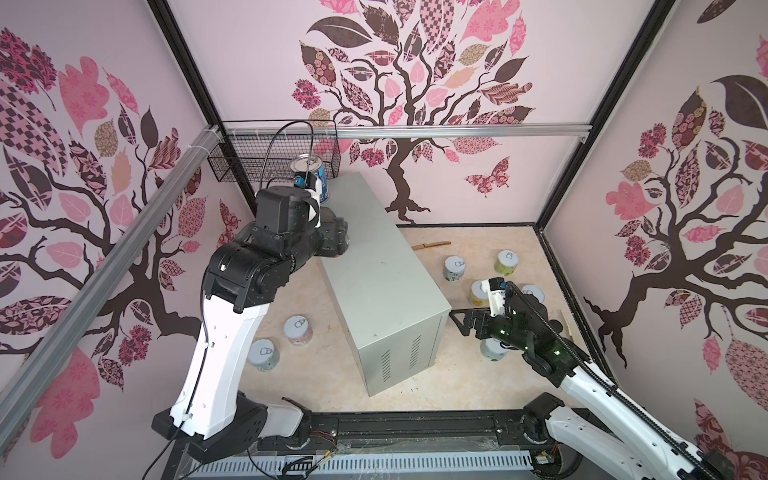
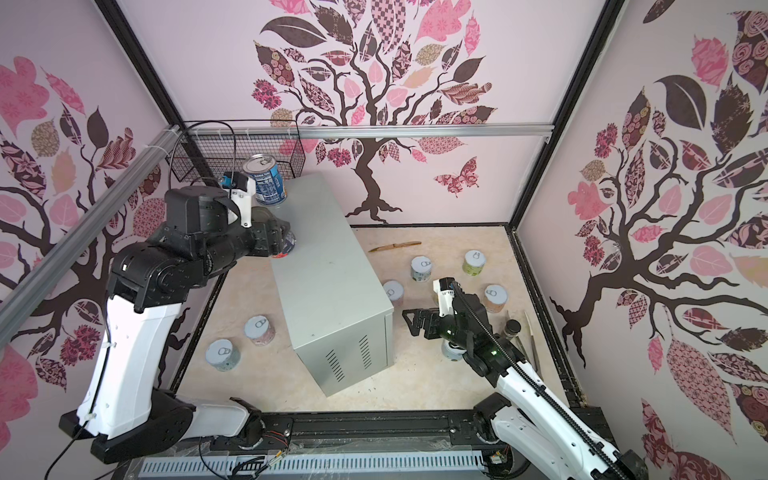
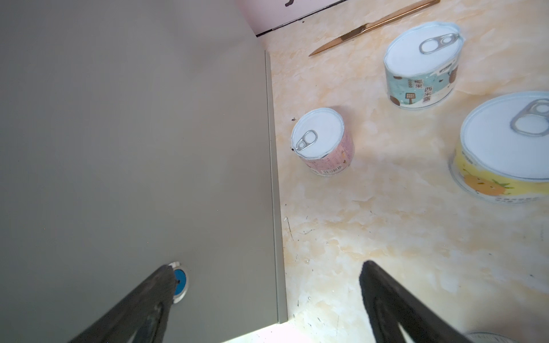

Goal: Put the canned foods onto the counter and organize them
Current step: 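Raise and carry the red-labelled can over the cabinet top with the left gripper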

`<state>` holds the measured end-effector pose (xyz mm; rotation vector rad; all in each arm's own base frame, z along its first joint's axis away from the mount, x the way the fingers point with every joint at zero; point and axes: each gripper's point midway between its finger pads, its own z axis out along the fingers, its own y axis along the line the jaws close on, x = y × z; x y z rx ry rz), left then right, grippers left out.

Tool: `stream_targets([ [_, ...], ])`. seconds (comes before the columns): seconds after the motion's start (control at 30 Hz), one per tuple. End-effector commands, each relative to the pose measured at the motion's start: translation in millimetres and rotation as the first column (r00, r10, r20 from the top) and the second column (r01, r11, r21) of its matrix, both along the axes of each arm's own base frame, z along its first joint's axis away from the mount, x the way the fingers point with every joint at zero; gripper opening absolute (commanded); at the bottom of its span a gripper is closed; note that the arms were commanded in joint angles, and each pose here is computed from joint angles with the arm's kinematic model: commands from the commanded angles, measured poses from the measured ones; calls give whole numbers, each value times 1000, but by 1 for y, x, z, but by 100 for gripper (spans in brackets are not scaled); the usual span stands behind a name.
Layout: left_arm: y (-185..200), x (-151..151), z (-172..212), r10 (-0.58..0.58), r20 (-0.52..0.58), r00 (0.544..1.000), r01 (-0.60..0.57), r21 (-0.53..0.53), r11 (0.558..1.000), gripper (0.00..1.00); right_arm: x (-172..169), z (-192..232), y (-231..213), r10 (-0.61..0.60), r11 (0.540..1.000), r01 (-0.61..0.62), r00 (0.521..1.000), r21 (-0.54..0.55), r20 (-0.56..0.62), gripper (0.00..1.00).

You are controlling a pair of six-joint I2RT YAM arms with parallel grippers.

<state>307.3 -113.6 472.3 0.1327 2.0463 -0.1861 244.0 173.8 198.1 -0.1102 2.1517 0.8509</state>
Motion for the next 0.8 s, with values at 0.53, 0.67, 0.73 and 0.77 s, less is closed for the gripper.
stream_targets([
  [0.53,-42,38,12,-93,-6,996,93,-5,996,58,-5,24,-5,1,1000,0,999,-15,36,100],
  [0.67,-49,53,3,-91,-23,996,91,10,996,59,-7,26,-5,4,1000,-4,999,-15,40,100],
  [0.73,-52,61,-1,-86,-26,996,87,24,996,62,-7,27,-5,8,1000,-7,999,-19,39,100],
  [0.77,-53,64,-1,-84,-24,996,84,28,996,63,-7,28,-5,7,1000,-6,999,-20,39,100],
])
